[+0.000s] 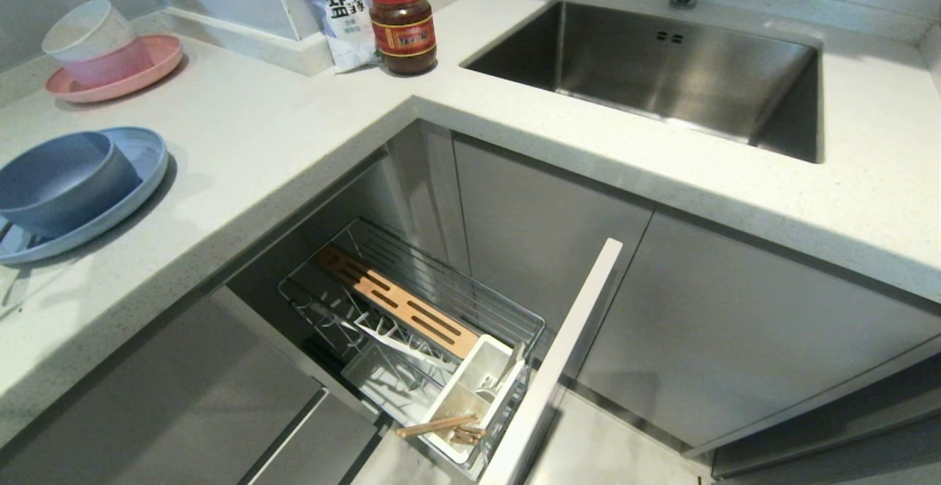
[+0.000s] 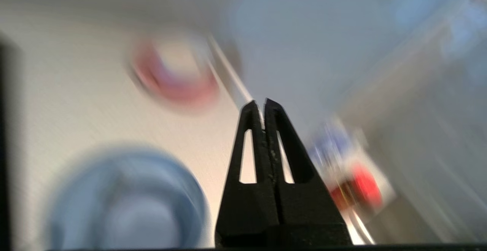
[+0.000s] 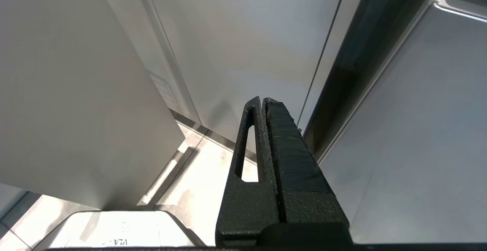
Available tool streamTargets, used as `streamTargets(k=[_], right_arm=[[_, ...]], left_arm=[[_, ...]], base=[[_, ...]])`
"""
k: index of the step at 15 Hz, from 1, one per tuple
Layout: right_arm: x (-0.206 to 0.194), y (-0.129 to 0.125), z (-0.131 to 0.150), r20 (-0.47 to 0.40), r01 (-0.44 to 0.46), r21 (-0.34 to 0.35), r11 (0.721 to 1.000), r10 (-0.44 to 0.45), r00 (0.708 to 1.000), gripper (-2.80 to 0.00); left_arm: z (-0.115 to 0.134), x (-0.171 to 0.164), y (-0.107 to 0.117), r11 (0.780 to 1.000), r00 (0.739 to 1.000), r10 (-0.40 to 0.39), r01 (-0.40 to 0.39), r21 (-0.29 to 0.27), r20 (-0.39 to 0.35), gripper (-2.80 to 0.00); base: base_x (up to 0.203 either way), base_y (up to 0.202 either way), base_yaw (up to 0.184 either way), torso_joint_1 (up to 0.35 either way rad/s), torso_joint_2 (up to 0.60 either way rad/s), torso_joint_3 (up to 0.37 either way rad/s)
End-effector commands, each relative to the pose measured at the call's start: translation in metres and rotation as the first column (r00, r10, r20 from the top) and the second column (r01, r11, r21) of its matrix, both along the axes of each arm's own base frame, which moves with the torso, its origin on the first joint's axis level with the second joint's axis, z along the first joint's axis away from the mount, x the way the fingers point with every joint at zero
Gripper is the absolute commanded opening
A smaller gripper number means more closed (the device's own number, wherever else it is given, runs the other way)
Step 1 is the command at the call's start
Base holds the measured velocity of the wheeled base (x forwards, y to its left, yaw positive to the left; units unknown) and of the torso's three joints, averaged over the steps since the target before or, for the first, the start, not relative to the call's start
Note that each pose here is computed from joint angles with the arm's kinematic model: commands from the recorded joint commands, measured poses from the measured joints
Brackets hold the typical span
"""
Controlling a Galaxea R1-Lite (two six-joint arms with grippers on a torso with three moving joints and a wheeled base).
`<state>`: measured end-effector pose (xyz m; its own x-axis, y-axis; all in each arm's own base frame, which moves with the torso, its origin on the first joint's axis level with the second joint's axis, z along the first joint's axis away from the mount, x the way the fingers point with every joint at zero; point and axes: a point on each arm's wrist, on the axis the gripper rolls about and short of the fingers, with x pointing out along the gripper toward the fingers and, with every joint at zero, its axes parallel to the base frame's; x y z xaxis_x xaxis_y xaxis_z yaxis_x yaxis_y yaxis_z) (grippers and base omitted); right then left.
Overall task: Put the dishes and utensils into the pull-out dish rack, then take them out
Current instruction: Take the chopsticks out of the cupboard
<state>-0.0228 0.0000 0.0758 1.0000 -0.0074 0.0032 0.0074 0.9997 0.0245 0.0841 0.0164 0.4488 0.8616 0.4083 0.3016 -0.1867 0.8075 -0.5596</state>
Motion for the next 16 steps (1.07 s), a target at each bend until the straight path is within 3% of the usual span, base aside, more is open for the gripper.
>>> streamTargets(k=[1, 3, 6, 10, 11, 13, 16], right_arm=[[0.000, 0.000, 0.000, 0.003, 0.000, 0.000, 1.000, 0.000, 1.000, -2.80], [0.000, 0.000, 0.000, 0.003, -0.001, 0.000, 1.000, 0.001, 1.000, -2.80], [0.000, 0.000, 0.000, 0.003, 0.000, 0.000, 1.000, 0.000, 1.000, -2.80], [0.000, 0.000, 0.000, 0.003, -0.001, 0.000, 1.000, 0.001, 1.000, -2.80], [0.000, 0.000, 0.000, 0.003, 0.000, 0.000, 1.000, 0.000, 1.000, -2.80], [0.000, 0.000, 0.000, 0.003, 0.000, 0.000, 1.000, 0.000, 1.000, -2.80], [0.000, 0.000, 0.000, 0.003, 0.000, 0.000, 1.000, 0.000, 1.000, -2.80]], left_arm=[[-0.018, 0.042, -0.030, 0.979, 0.965, -0.205, 0.199, -0.053, -0.161, -2.80], [-0.048, 0.069, -0.064, 0.963, 0.907, -0.269, 0.264, -0.060, -0.324, -2.80], [-0.088, 0.093, -0.104, 0.947, 0.815, -0.288, 0.320, -0.024, -0.503, -2.80], [-0.121, 0.099, -0.123, 0.909, 0.650, -0.298, 0.417, 0.000, -0.699, -2.80], [-0.124, 0.098, -0.125, 0.899, 0.621, -0.306, 0.439, -0.004, -0.722, -2.80], [-0.136, 0.099, -0.128, 0.878, 0.527, -0.298, 0.478, -0.012, -0.796, -2.80], [-0.155, 0.103, -0.136, 0.836, 0.352, -0.297, 0.545, -0.064, -0.888, -2.80]], base=[[0.000, 0.000, 0.000, 0.000, 0.00, 0.000], [0.000, 0.000, 0.000, 0.000, 0.00, 0.000], [0.000, 0.000, 0.000, 0.000, 0.00, 0.000], [0.000, 0.000, 0.000, 0.000, 0.00, 0.000], [0.000, 0.000, 0.000, 0.000, 0.00, 0.000], [0.000, 0.000, 0.000, 0.000, 0.00, 0.000], [0.000, 0.000, 0.000, 0.000, 0.00, 0.000]])
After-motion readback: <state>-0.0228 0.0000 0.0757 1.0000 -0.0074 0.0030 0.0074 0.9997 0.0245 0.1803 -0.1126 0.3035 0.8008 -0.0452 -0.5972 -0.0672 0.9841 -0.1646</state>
